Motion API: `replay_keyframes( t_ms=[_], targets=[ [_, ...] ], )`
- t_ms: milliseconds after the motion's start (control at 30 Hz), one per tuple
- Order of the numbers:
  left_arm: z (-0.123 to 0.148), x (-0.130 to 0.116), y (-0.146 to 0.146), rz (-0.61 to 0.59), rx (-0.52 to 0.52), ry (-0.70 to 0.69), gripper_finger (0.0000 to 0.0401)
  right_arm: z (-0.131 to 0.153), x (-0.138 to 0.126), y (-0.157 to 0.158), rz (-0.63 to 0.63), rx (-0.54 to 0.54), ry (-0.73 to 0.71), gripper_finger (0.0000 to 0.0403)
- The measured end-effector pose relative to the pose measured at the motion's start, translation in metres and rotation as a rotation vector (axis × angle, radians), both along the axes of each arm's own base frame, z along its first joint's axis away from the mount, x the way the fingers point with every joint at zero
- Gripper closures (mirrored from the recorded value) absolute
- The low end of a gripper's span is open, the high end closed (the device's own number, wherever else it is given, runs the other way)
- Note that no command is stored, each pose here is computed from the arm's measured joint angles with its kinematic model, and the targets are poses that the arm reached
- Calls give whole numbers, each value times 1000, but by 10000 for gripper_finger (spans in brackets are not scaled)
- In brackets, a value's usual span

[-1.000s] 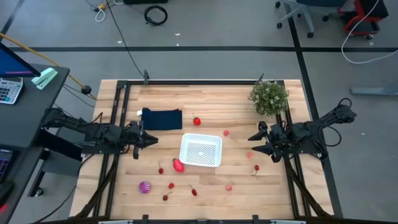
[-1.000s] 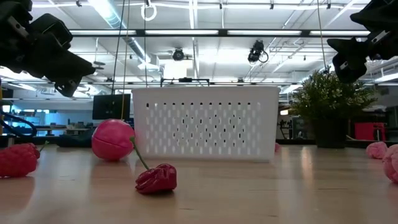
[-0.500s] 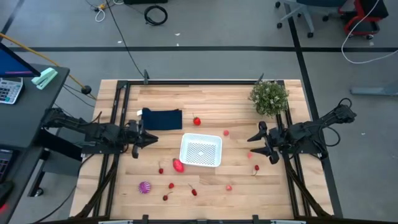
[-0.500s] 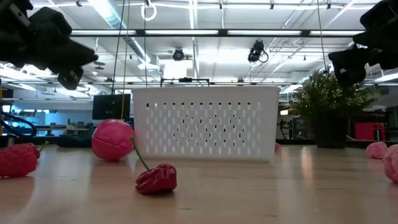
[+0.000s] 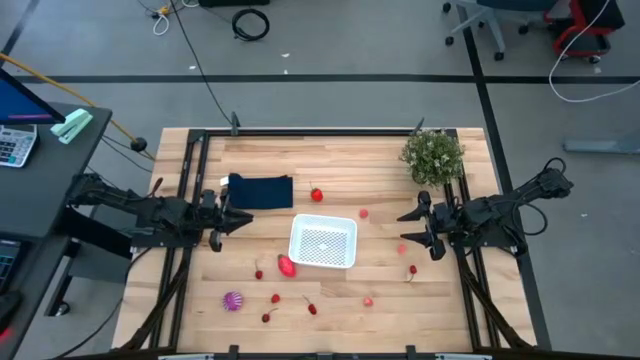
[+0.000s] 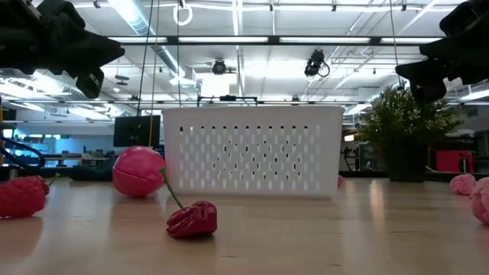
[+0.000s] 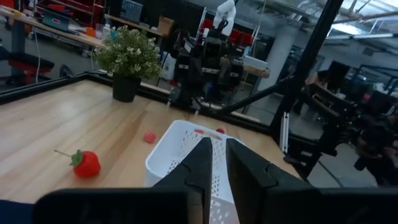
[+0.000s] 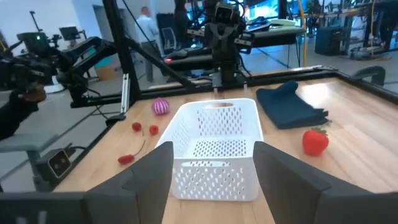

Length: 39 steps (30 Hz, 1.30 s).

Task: Pick and placing Produce into tupperware
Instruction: Put the strawberry into the white bin

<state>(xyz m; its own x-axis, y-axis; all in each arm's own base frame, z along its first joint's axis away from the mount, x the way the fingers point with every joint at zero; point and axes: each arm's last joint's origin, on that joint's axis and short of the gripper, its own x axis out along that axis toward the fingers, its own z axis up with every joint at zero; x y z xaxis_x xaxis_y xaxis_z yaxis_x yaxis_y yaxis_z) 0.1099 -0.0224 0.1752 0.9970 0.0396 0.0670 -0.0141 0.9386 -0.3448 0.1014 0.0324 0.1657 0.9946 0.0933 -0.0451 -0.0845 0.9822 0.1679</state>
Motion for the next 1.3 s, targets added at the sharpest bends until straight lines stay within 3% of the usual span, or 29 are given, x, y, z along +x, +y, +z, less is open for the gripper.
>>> replay_keyframes(
  t_ms=[133,300,533,667,833,1000,1133,1300],
  targets=[
    [0,0,0,0,3,3,340,1,0,0,-3,-23,-9,171],
    [-2,1,0,28,11,17,319,0,0,0,-6,27,-2,171],
    [6,1,11,336,55,-30,276,4,0,-2,-88,64,-40,171],
    [18,2,19,418,33,-63,251,8,0,-6,-195,11,-82,171],
    [53,6,30,521,55,-100,227,12,-1,-8,-280,-49,-116,171],
    [81,24,44,609,21,-18,209,13,-1,-8,-284,-50,-125,171],
    [100,45,64,599,-18,114,202,18,-1,-8,-291,-115,-163,171],
    [90,72,99,575,-158,301,194,29,-3,-9,-313,-213,-254,171]
  ],
)
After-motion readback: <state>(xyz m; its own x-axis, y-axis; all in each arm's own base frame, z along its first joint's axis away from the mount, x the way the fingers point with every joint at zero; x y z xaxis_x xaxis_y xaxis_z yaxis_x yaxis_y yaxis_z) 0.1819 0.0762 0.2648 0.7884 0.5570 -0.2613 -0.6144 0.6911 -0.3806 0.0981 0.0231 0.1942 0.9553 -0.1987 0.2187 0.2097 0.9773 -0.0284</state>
